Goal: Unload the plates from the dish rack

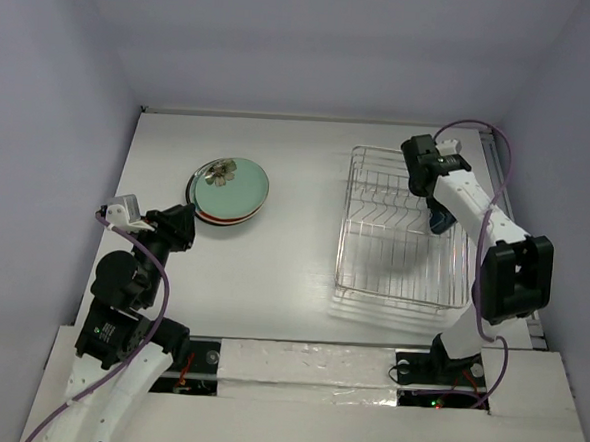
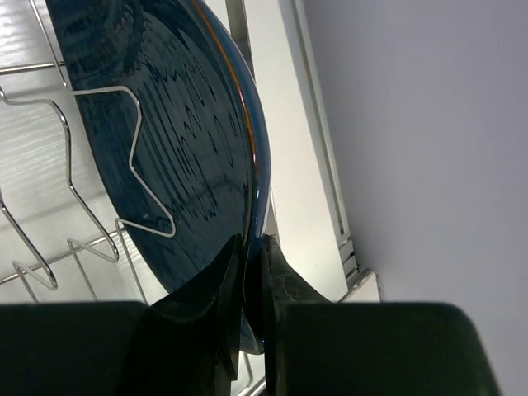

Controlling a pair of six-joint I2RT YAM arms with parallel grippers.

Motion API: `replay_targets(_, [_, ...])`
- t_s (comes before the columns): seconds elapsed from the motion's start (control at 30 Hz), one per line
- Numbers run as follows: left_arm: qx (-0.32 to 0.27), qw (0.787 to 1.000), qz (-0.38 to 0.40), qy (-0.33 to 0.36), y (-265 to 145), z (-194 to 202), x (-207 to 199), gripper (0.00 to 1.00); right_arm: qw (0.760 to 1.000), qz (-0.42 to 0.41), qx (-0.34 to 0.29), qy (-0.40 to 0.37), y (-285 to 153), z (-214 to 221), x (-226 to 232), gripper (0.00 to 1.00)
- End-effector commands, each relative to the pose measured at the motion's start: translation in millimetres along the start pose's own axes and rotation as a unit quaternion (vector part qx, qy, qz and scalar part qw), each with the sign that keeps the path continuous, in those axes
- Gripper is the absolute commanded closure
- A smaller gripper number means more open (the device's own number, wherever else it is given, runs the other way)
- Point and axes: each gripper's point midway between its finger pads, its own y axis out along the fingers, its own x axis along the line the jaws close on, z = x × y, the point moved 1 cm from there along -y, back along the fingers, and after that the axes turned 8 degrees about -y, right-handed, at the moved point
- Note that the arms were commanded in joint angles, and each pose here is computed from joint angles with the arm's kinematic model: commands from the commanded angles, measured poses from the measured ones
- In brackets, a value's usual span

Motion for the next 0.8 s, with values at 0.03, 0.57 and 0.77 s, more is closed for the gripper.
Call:
replay_targets(0.03, [-0.011,1.0,0.012,-0.005,0,-6,-6,0.71,0.975,0.056,-0.135,0.17,-66,-60,-86,1.0])
replay_targets(0.57, [-0.007,1.0,0.009,-0.004,1,-4,-5,0.71,0.981,0.052,-0.15,0.115,-67,-81,-69,1.0])
replay_targets(0.77, [-0.01,1.0,0.011,-0.004,1,-5,-6,0.71,0.986,0.075,-0.129,0.067,-48,-86,-34,1.0])
